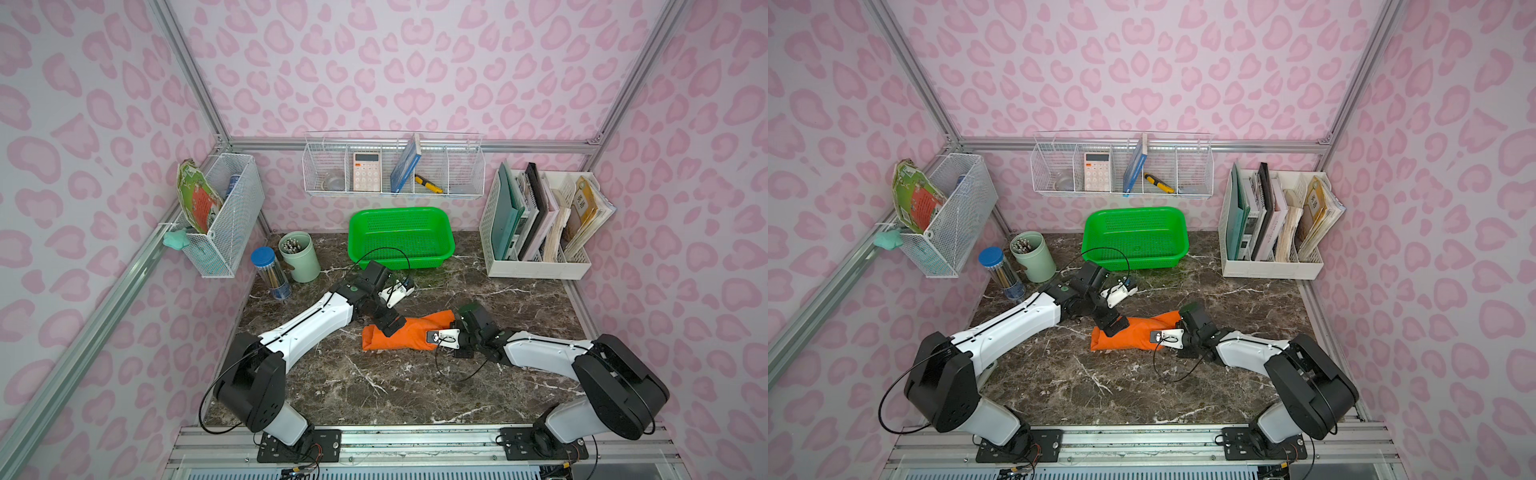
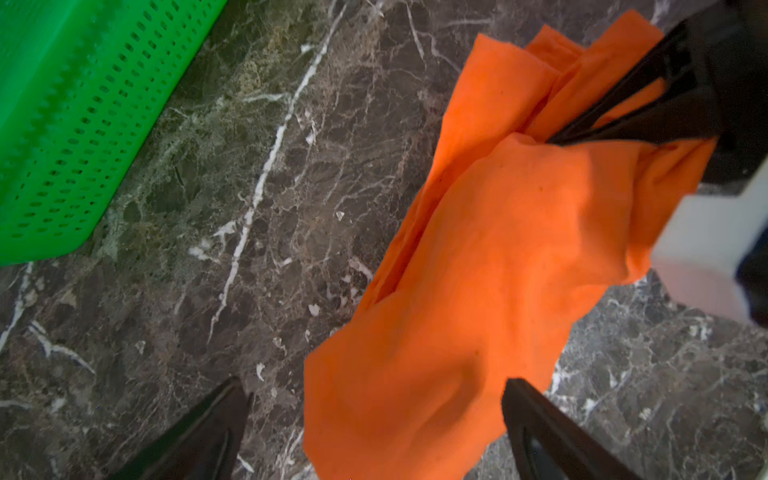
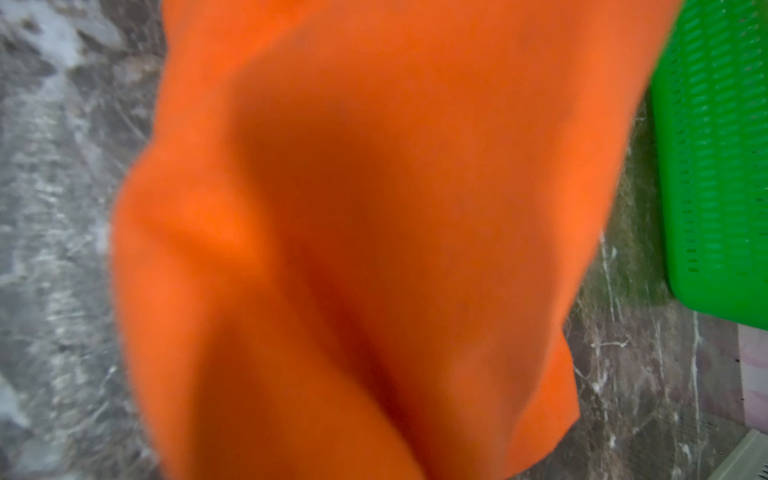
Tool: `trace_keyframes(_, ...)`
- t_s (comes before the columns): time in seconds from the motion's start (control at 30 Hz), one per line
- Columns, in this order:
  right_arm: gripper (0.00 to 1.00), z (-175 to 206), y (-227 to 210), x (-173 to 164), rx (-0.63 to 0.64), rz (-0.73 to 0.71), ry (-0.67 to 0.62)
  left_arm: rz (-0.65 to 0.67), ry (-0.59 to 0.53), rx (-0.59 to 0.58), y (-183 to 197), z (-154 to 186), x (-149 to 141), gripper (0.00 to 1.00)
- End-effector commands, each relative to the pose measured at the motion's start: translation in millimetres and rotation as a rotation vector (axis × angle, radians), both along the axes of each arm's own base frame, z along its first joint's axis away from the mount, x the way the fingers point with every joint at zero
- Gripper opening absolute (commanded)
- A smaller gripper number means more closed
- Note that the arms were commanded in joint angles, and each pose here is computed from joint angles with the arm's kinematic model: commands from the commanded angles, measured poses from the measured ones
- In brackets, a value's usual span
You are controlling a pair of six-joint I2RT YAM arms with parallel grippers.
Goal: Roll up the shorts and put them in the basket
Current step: Roll the shorts at the center of the board, then pick up the shorts from the center of the board.
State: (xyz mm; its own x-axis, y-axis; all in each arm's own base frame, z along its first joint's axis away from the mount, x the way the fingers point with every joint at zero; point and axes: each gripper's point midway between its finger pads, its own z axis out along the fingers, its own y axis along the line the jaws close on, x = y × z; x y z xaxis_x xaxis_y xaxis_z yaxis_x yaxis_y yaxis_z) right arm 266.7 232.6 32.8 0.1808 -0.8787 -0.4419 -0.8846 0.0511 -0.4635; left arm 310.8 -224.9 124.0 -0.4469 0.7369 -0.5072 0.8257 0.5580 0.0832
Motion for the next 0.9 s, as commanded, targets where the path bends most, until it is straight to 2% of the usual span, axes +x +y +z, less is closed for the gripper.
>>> trace_keyframes(0.0,0.00,-4,-7,-1,-0.016,-0.028,0.020,-0.055,-0.020,0.004,1,-2,-9,0.99)
trace_keyframes(0.1,0.00,-3,-7,-1,-0.015,-0.029,0.025,-0.085,-0.036,-0.025,-6,1,-17,0.99)
trace_keyframes(0.4,0.00,-4,-7,-1,-0.011,-0.027,0.036,-0.200,-0.022,0.062,-23,-29,-34,0.99)
trace_keyframes(0.73,0.00,-5,-8,-1,-0.002,-0.027,0.050,-0.206,0.016,0.107,-31,-71,-29,0.99)
trace_keyframes(0.87,0.00,-7,-8,-1,-0.002,-0.028,0.051,-0.210,0.076,0.125,-30,-86,-35,0.99)
